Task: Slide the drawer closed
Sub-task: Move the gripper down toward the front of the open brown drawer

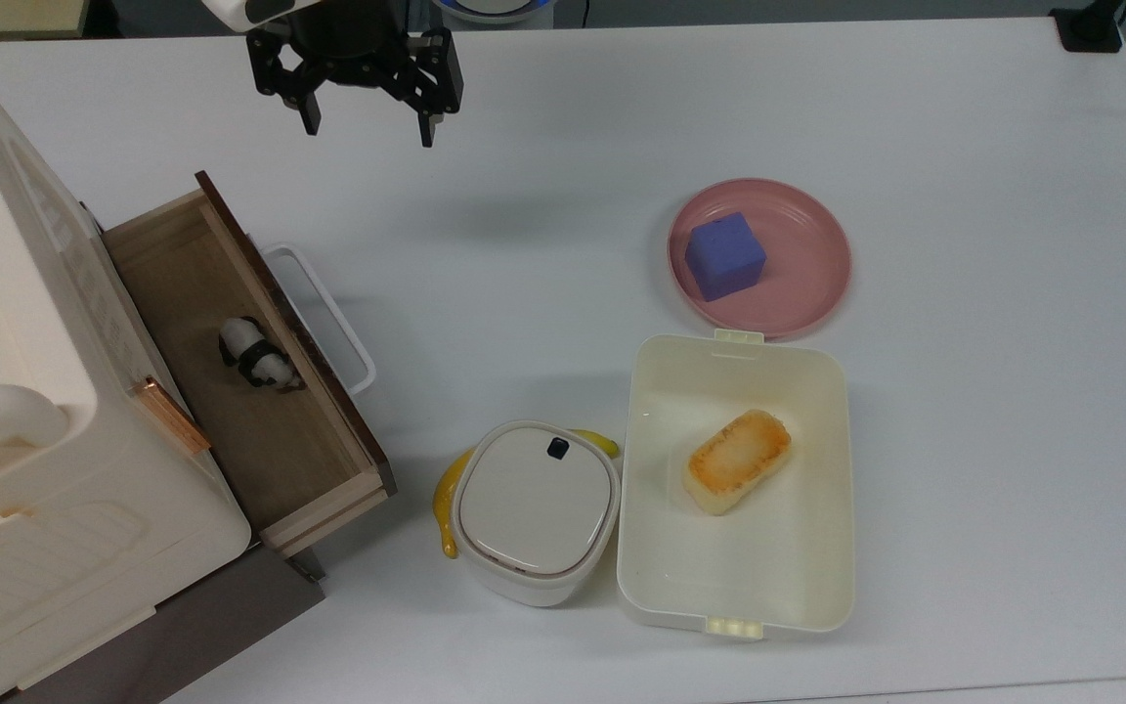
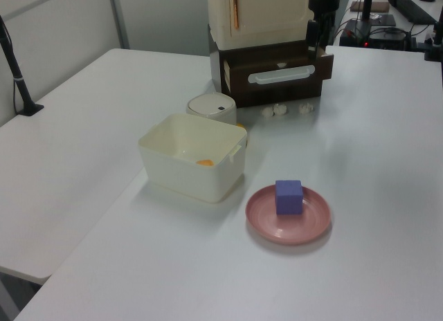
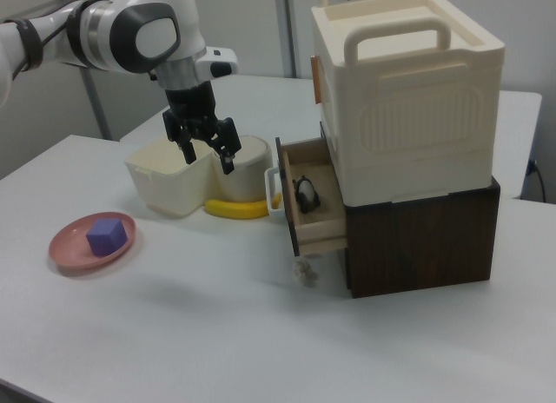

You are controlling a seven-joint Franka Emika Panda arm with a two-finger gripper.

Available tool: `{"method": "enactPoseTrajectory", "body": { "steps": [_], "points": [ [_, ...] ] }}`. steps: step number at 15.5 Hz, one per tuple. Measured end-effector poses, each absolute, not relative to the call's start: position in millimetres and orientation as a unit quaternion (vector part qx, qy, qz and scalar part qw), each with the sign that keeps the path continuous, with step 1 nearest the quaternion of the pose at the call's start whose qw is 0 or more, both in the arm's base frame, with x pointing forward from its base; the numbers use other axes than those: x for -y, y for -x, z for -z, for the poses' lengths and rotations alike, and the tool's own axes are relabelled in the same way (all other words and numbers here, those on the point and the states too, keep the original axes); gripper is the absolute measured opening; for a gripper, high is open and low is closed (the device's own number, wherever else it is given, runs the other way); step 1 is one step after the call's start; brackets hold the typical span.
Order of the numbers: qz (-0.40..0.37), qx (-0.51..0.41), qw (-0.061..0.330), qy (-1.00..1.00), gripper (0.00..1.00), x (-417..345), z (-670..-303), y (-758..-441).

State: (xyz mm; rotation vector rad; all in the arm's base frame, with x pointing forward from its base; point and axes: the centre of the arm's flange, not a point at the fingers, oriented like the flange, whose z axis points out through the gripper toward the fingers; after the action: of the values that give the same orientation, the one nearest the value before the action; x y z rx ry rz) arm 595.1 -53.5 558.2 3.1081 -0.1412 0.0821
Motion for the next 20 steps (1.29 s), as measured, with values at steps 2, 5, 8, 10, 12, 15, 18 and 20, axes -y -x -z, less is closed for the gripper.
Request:
{"method": "enactPoseTrajectory", "body": {
  "steps": [2, 5, 8, 10, 12, 15, 18, 20],
  "points": [
    [-0.025, 0.046, 0.015, -0.999, 1.00, 54, -560, -594],
    [-0.007, 0.047, 0.014, -0.999, 1.00, 54, -556, -590],
    [-0.004, 0.047, 0.014, -0.999, 1.00, 54, -556, -589],
    [-0.004, 0.047, 0.014, -0.999, 1.00, 54, -556, -589],
    [-0.004, 0.046, 0.014, -0.999, 1.00, 54, -556, -589],
    [-0.003, 0.045, 0.014, -0.999, 1.00, 54, -555, -589],
    [0.001, 0.042, 0.013, -0.999, 0.85, 52, -551, -590],
    [0.004, 0.045, 0.001, -0.999, 0.61, 50, -547, -592]
  ]
}}
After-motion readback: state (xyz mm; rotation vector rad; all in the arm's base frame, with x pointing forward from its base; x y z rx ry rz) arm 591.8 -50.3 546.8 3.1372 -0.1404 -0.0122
